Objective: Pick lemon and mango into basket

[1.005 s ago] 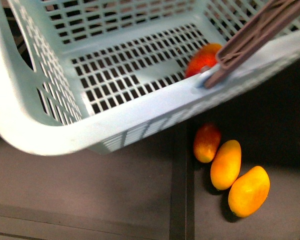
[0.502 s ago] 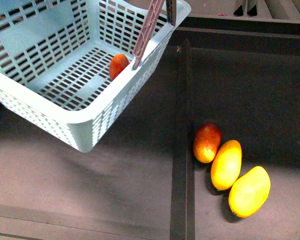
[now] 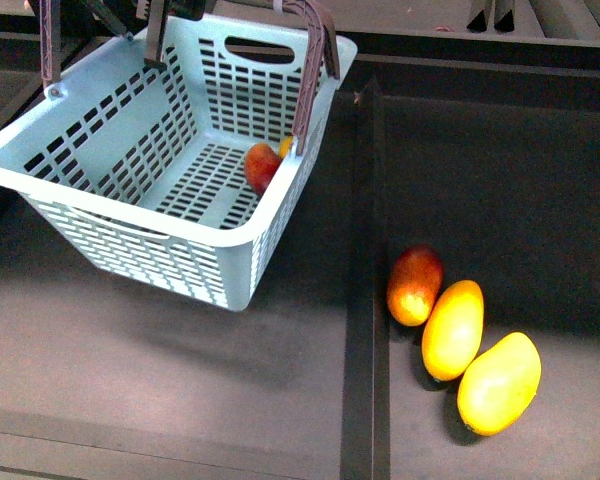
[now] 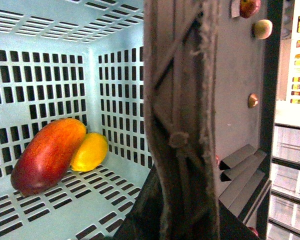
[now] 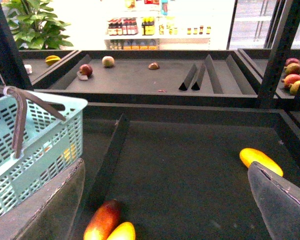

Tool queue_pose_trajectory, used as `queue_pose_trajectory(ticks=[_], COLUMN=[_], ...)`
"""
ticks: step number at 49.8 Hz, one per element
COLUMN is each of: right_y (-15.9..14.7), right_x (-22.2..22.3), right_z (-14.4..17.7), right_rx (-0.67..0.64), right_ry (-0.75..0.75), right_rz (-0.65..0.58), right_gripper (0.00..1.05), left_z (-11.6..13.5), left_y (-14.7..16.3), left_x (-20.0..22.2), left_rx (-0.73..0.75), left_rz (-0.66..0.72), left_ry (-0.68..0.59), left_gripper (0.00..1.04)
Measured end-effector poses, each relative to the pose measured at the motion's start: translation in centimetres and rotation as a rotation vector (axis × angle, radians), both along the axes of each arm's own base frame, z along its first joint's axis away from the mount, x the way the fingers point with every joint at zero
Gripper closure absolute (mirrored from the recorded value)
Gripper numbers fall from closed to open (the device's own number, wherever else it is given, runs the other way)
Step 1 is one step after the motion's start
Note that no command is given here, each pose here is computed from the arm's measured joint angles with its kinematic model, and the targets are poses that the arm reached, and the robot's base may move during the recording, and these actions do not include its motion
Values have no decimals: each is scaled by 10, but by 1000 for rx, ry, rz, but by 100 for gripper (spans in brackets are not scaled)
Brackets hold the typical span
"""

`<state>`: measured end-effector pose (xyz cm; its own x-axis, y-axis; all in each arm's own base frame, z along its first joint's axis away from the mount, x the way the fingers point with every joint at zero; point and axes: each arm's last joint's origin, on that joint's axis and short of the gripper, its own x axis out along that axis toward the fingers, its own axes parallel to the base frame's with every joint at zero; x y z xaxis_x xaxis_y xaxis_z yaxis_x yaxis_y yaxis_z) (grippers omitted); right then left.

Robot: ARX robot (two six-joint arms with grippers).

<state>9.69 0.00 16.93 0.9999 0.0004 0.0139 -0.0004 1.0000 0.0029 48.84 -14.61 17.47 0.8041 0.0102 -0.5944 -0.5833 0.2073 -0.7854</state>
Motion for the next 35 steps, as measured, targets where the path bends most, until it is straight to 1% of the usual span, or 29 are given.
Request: queue_pose_trajectory(ticks=[2, 9, 10, 14, 15, 18, 19, 22, 23, 27, 31, 35], right_y=[0, 0, 0, 0, 0, 0, 0, 0, 0, 0, 0, 0], right_x=[0, 0, 0, 0, 0, 0, 0, 0, 0, 0, 0, 0], right_z=[0, 0, 0, 0, 0, 0, 0, 0, 0, 0, 0, 0], right_rx=[0, 0, 0, 0, 0, 0, 0, 0, 0, 0, 0, 0], right_ry=[0, 0, 0, 0, 0, 0, 0, 0, 0, 0, 0, 0], right_rz=[0, 0, 0, 0, 0, 0, 0, 0, 0, 0, 0, 0], right_gripper=[9, 9, 9, 9, 9, 9, 9, 9, 9, 9, 9, 9], left_z=[-8, -14, -14, -17, -17, -11, -10, 1, 3, 22, 41, 57], left_y=[1, 4, 5, 7, 7, 9, 10, 12, 13, 19, 27, 33], left_x=[-3, -13, -15, -22, -23, -29, -30, -38, -40, -55, -77, -102], left_rx=[4, 6, 4, 11, 12, 11, 11, 15, 16, 39, 124, 224], left_rz=[4, 17, 19, 21, 21, 26, 27, 38, 41, 71, 107, 106], left_ry=[23, 64, 66, 79, 79, 63, 62, 42, 38, 14, 6, 40], left_gripper=[100, 100, 97, 78, 74, 60, 58, 48, 46, 32, 18, 6])
